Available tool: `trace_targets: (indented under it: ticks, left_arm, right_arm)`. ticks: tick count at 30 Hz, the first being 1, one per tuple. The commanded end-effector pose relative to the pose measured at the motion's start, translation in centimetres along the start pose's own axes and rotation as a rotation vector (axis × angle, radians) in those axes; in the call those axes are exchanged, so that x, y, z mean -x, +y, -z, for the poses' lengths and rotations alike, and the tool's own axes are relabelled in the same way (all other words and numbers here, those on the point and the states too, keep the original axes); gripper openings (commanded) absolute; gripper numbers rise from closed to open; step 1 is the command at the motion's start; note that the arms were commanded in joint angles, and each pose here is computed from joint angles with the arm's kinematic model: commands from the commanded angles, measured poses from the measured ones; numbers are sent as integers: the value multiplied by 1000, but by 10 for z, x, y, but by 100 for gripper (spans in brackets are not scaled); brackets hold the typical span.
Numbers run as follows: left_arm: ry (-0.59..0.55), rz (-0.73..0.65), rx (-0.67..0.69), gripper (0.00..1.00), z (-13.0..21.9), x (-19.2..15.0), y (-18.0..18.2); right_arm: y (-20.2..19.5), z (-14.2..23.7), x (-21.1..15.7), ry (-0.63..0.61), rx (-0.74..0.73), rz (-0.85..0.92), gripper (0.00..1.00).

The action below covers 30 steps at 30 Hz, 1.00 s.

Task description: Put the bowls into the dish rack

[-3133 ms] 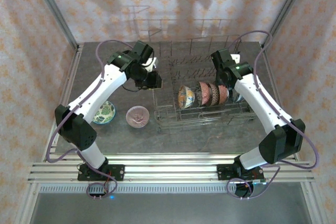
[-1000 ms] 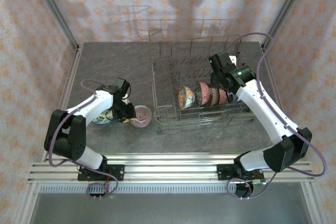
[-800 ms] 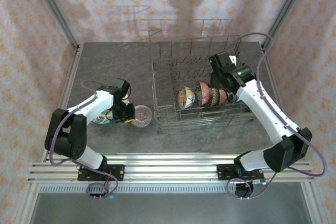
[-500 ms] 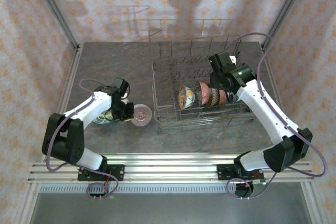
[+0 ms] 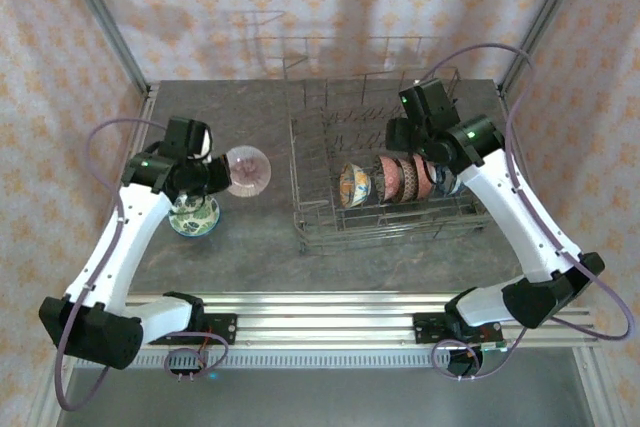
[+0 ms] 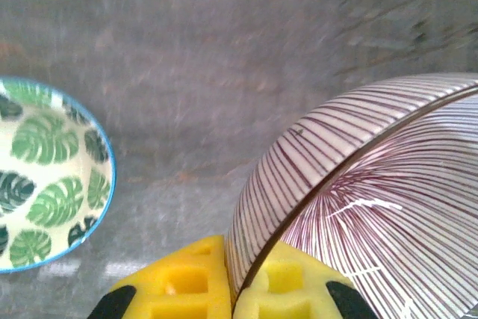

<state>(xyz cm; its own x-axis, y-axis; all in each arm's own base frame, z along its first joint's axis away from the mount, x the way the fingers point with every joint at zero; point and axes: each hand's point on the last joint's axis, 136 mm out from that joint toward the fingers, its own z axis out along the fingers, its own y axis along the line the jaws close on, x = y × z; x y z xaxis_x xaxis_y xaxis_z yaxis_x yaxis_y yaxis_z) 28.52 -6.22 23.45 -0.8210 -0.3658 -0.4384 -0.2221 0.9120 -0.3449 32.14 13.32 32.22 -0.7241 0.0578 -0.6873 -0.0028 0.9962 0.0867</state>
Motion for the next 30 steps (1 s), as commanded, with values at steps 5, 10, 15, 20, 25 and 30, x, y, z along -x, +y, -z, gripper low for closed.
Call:
trace_targets:
  ticks: [5,10,15,20,25,30]
  left_arm:
    - [-168,-71,-119,0,65,54,-48]
    - [-172,-152,-186,0,67,62,-94]
    - [-183,-211,-231,0,69,69,-130]
    - [-169,-250,-272,0,70,67,-153]
    - [-167,-266,-299,0,72,62,-163]
    - [-175,-270,-290,0,70,61,-166]
  right_arm:
    - [53,43,26,-107,193,38,64]
    - [101,67,33,-154,336,124,62]
    - [147,86,29,-189,432,247,61]
    - [162,74,28,-187,417,258,61]
    - [162,61,31,-194,364,240,58]
    - [152,48,37,-215,273,191,50]
